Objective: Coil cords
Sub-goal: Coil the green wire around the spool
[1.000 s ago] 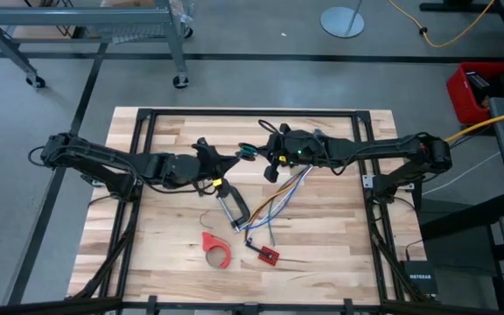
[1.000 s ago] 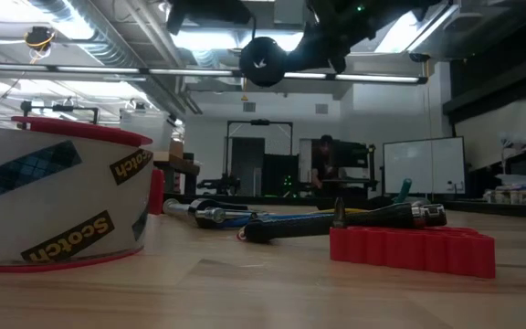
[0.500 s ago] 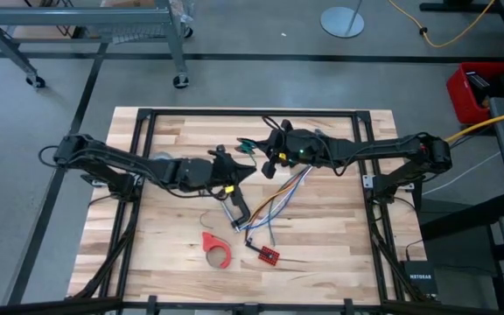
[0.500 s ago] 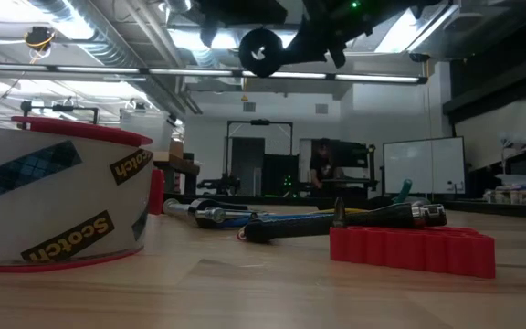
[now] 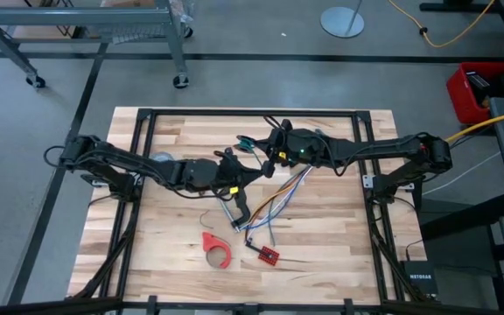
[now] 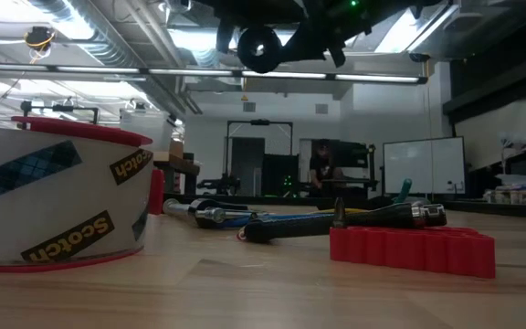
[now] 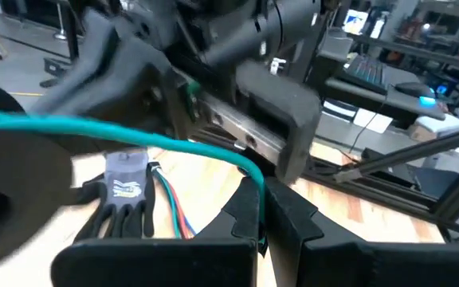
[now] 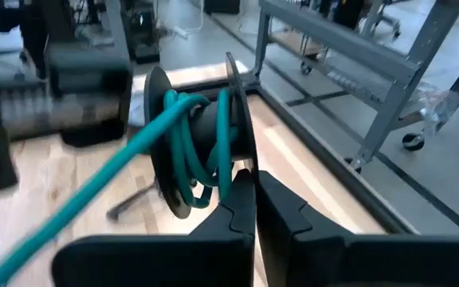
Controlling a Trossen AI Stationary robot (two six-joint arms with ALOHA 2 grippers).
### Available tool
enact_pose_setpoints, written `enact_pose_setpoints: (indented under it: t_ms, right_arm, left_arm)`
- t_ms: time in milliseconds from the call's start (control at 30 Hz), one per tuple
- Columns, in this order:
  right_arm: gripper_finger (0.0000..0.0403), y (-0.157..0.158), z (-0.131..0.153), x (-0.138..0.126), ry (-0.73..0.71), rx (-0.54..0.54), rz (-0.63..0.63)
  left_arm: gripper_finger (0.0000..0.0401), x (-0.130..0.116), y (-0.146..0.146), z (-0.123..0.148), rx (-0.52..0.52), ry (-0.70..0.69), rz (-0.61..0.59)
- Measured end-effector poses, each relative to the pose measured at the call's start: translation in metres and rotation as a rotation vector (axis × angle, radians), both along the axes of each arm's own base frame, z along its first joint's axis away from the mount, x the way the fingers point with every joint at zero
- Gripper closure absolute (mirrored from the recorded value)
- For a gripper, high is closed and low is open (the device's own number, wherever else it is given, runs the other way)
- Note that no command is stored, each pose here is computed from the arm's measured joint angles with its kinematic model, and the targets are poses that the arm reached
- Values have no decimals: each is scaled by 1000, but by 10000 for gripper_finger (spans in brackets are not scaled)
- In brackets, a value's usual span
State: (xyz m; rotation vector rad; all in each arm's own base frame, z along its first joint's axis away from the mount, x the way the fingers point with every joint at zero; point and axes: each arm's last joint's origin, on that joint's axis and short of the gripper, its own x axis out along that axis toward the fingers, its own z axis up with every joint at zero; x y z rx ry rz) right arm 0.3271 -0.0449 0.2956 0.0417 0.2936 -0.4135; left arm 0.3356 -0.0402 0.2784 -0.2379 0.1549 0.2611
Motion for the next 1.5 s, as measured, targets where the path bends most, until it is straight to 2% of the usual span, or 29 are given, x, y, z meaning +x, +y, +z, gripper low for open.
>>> enact_pose_setpoints:
  t_ms: [300, 700, 1033, 1200, 1367, 1500]
  right_arm:
    - [400, 0, 8, 2, -80, -15, 10]
    - [400, 4, 10, 0, -86, 37, 158]
    - [400, 7, 17, -17, -15, 63, 190]
    - [400, 11, 22, -22, -21, 96, 292]
    - [400, 15, 24, -23, -32, 157, 416]
    - [400, 17, 24, -23, -30, 189, 492]
  left_arm:
    - [401, 2, -1, -17, -25, 110, 35]
    - [401, -9, -1, -31, 38, 281, 159]
    - [401, -33, -7, -20, 101, 352, 264]
    - [401, -42, -10, -14, 140, 358, 294]
    - [401, -41, -10, -12, 196, 357, 301]
    - [401, -41, -11, -12, 202, 352, 300]
